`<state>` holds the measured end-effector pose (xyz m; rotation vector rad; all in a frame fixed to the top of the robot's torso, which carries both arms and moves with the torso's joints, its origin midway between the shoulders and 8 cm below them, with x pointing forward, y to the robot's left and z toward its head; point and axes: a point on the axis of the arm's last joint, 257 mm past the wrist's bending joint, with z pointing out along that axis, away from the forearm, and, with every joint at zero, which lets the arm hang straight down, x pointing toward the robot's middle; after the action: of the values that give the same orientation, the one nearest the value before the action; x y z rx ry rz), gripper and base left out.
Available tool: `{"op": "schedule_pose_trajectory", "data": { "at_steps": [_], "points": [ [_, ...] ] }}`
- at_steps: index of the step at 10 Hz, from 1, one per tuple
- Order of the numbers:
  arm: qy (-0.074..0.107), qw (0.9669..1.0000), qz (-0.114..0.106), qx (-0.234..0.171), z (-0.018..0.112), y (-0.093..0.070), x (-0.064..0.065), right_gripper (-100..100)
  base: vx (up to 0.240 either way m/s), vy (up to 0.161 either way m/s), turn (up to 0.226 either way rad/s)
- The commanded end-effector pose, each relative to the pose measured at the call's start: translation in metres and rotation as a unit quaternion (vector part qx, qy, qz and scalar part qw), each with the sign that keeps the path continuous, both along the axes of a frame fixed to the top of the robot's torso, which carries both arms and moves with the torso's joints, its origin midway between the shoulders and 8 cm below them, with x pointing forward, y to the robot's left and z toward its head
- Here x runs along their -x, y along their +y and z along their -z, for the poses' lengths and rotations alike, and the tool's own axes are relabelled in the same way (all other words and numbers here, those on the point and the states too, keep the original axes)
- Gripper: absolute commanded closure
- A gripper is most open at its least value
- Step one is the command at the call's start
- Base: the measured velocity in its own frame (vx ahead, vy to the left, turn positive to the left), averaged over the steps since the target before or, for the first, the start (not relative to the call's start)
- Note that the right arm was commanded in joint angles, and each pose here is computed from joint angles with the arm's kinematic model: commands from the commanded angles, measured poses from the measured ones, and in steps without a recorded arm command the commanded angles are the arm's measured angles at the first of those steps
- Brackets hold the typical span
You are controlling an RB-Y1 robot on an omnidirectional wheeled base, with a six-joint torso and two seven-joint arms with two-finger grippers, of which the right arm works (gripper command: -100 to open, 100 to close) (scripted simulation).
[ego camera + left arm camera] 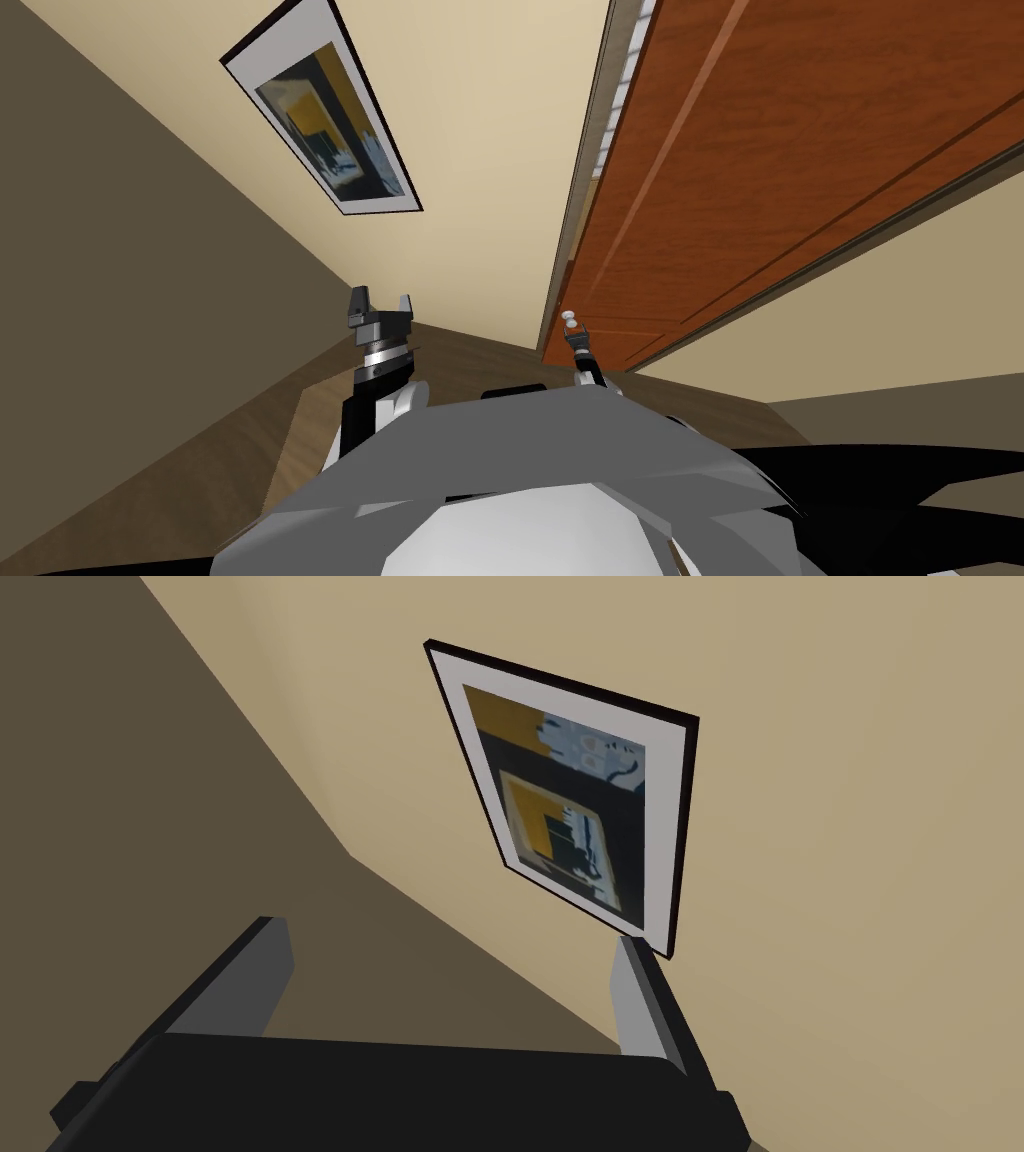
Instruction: Pull the door open
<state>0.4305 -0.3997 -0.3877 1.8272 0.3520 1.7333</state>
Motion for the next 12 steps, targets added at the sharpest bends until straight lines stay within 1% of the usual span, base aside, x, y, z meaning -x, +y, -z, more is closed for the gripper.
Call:
{"op": "schedule_pose_trajectory", "data": {
  "at_steps": [1, 2, 3, 5, 6, 8, 9, 11, 12],
  "points": [
    [-0.005, 0.9997, 0.000, -0.025, 0.001, 0.002, 0.000, -100, -0.063, -0.016, 0.009],
    [-0.011, 0.9987, 0.001, -0.051, 0.001, 0.006, -0.002, -100, -0.050, -0.014, 0.011],
    [-0.011, 0.9985, 0.001, -0.054, 0.001, 0.006, -0.002, -100, -0.037, -0.006, 0.010],
    [-0.022, 0.9943, 0.003, -0.104, 0.002, 0.013, -0.004, -100, -0.059, -0.014, 0.019],
    [-0.024, 0.9935, 0.002, -0.111, 0.002, 0.013, -0.004, -100, -0.051, -0.011, 0.008],
    [-0.034, 0.9868, 0.004, -0.158, 0.002, 0.019, -0.007, -100, -0.061, -0.012, 0.017],
    [-0.035, 0.9855, 0.004, -0.166, 0.002, 0.019, -0.007, -100, -0.059, -0.015, 0.007],
    [-0.045, 0.9768, 0.005, -0.209, 0.003, 0.025, -0.009, -100, -0.066, -0.011, 0.014],
    [-0.046, 0.9756, 0.005, -0.215, 0.003, 0.025, -0.009, -100, -0.045, -0.012, 0.007]
  ]
}}
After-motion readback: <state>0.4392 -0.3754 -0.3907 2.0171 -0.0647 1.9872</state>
